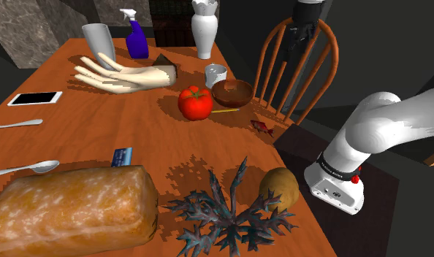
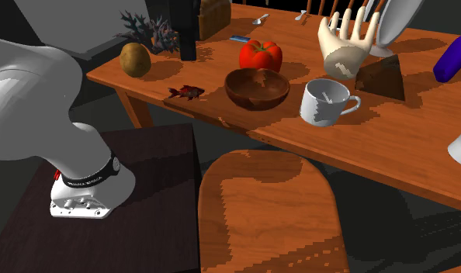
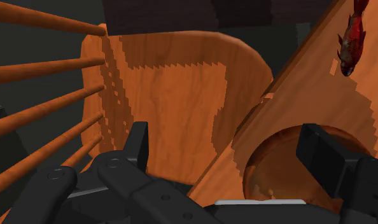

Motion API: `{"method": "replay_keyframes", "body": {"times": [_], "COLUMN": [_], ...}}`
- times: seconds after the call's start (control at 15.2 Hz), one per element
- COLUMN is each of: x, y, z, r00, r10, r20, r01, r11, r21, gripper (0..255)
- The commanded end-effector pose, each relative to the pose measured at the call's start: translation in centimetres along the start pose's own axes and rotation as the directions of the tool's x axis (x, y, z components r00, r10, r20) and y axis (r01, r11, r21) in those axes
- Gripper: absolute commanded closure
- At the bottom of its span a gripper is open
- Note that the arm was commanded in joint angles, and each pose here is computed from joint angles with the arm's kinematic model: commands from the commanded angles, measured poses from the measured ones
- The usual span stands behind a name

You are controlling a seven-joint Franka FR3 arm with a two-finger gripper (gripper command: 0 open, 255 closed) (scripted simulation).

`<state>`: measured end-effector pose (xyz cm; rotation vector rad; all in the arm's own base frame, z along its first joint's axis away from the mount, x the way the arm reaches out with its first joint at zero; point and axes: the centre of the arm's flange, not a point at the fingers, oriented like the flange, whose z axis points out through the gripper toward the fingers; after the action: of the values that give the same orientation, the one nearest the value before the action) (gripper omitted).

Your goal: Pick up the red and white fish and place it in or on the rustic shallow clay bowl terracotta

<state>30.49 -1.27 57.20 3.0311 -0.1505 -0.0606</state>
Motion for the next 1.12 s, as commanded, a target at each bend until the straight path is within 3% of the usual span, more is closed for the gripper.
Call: {"method": "replay_keyframes", "body": {"times": [0.0,1.06], "x": [0.0,-6.0], "y": [0.0,-15.0], "z": [0.0,12.8], "r00": [1.0,0.994], "r10": [0.0,-0.066], "r20": [0.0,-0.088], "r01": [0.0,0.073], "r11": [1.0,0.995], "r21": [0.0,0.073], "gripper": [0,0]}}
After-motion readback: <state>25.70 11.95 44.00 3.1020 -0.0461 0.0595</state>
